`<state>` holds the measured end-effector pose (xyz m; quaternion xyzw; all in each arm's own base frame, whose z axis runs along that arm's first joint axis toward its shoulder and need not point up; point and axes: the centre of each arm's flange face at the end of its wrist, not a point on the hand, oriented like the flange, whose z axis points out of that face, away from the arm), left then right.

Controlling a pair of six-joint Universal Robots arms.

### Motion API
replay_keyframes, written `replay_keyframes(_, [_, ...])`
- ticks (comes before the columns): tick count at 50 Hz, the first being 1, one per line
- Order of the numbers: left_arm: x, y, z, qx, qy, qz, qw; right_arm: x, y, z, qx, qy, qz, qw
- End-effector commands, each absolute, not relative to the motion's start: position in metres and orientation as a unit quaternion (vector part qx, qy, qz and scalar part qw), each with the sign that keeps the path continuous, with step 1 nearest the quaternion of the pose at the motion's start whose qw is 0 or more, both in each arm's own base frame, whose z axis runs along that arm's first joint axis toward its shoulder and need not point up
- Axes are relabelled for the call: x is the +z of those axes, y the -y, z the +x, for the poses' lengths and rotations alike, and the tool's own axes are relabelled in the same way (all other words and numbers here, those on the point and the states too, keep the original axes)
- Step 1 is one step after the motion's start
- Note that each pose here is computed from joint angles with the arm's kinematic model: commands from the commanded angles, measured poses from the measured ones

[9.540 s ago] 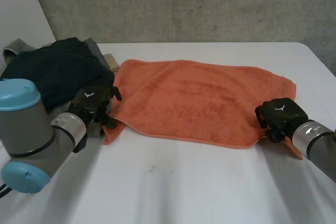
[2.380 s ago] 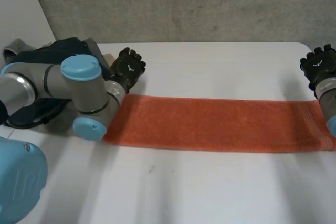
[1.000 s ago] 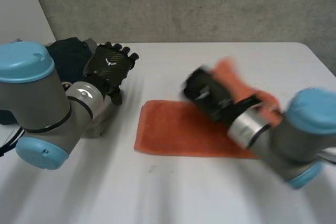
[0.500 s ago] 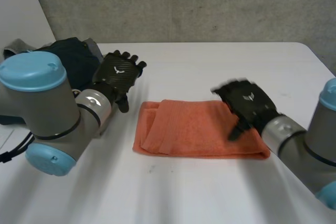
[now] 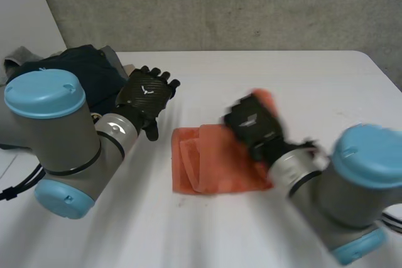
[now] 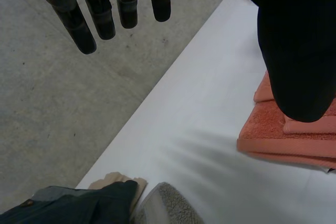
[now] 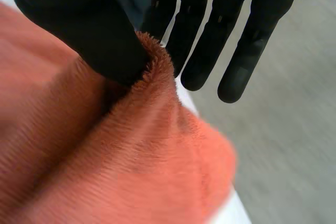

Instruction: Fold the laundry.

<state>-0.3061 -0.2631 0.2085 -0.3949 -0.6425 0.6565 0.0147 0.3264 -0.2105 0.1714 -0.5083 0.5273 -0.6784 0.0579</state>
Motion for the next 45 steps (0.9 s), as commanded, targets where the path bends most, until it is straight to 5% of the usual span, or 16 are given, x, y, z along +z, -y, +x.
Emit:
replay_keyframes(1, [0.207,0.266,-0.297,0.653,0.653,-0.384,0.008,0.128,0.149,0.373,-0.619,-0.476,-0.6,0.173])
replay_keyframes(5, [0.207,0.269,-0.294,0.654,0.663,-0.364,0.019,0.129,0.167,0.37,-0.628,-0.514,-0.568,0.14])
replay_keyframes(9, [0.214,0.27,-0.295,0.66,0.67,-0.337,0.043,0.164,0.194,0.352,-0.668,-0.582,-0.453,0.102])
replay_keyframes(14, [0.225,0.268,-0.303,0.67,0.672,-0.305,0.086,0.214,0.225,0.315,-0.702,-0.615,-0.333,0.136])
replay_keyframes(22, [0.239,0.235,-0.346,0.671,0.653,-0.303,0.178,0.219,0.255,0.272,-0.627,-0.724,-0.242,0.158])
replay_keyframes(27, [0.208,0.222,-0.374,0.631,0.675,-0.323,0.207,0.204,0.267,0.27,-0.573,-0.77,-0.23,0.16])
replay_keyframes(37, [0.146,0.223,-0.362,0.539,0.774,-0.318,0.096,0.146,0.285,0.291,-0.461,-0.82,-0.269,0.204])
replay_keyframes(45, [0.128,0.228,-0.344,0.505,0.8,-0.315,0.073,0.129,0.282,0.298,-0.442,-0.825,-0.287,0.203])
